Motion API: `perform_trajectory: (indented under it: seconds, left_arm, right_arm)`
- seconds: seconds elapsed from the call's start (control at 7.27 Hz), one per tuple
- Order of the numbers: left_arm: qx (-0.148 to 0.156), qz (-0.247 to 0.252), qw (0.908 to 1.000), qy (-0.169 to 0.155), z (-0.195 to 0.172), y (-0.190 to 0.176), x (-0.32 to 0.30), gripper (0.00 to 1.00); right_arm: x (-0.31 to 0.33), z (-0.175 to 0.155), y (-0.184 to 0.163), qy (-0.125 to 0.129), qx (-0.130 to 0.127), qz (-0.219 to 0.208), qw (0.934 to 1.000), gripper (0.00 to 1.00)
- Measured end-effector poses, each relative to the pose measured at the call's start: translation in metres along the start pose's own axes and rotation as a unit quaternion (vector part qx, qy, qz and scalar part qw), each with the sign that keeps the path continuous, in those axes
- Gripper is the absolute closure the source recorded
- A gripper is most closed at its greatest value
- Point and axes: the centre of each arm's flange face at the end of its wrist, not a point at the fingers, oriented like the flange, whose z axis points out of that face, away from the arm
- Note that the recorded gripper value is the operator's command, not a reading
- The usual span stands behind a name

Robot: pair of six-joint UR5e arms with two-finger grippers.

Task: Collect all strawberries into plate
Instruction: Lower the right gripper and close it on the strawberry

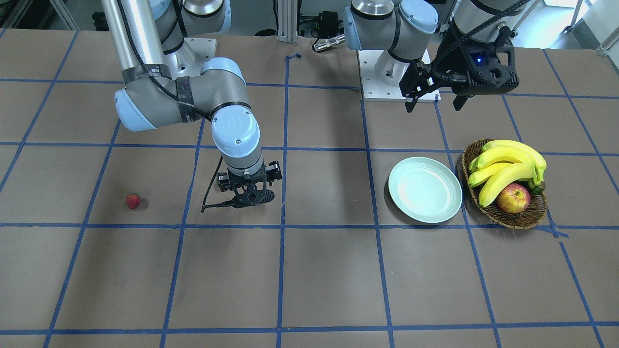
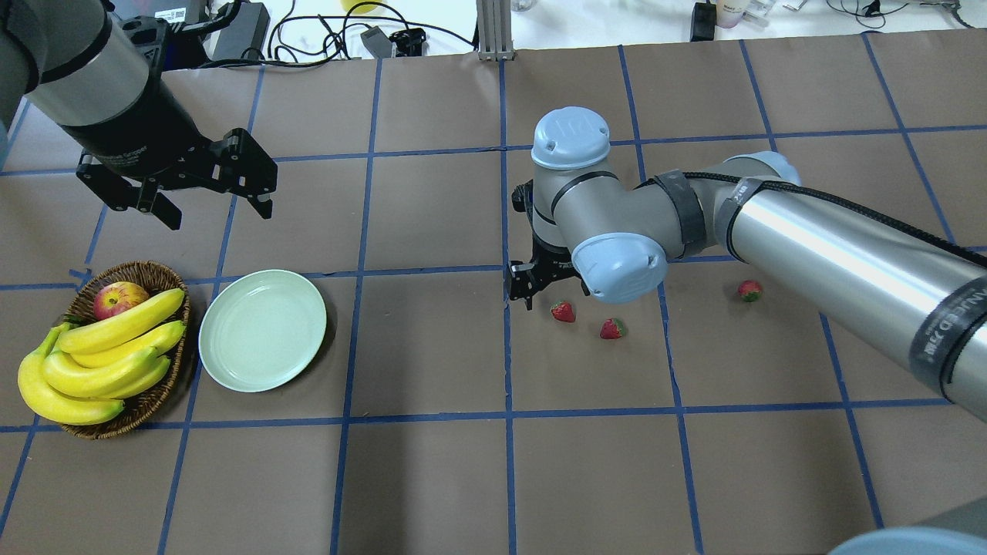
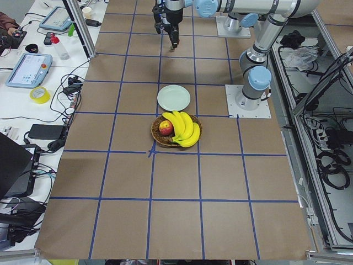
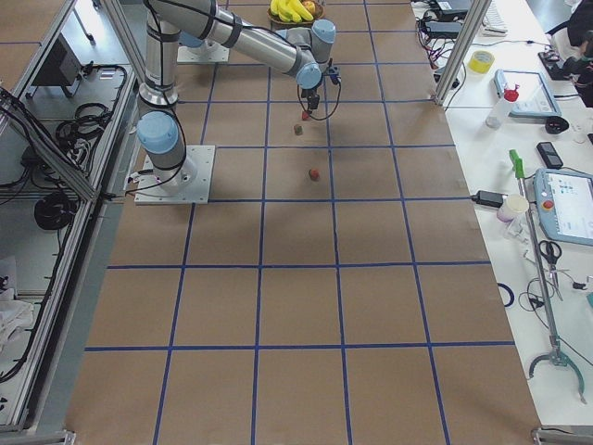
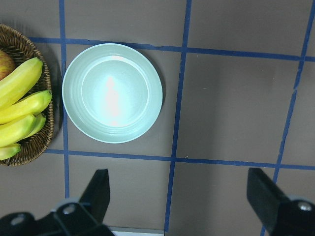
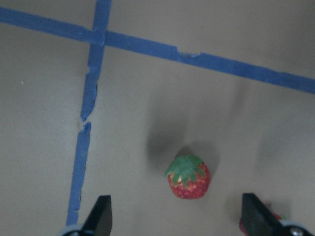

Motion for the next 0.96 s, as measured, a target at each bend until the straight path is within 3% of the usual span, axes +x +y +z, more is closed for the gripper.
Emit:
perform_trajectory:
  seconds: [0.14,0.55,0.83,0.96]
  left_arm:
    - [0.000,0.000,1.0000,0.000,0.000,0.000,0.000,0.00]
    - [-0.001,-0.001,1.0000,0.000,0.001,0.000,0.000,0.00]
    - [0.002,-0.001,1.0000,0.000,-0.002,0.001,0.000,0.00]
    - [0.002,-0.001,1.0000,0.000,-0.002,0.001,-0.001,0.00]
  right_arm:
    - [0.000,0.008,0.004,-0.002,-0.008,0.004,1.0000,0.37]
    - [0.000,0.023,0.002,-0.001,-0.019,0.011,0.9998,0.38]
    - [0.001,0.025,-0.002,0.002,-0.014,0.013,0.9998,0.67]
    - [0.002,0.024,-0.004,0.004,-0.010,0.015,0.9998,0.69]
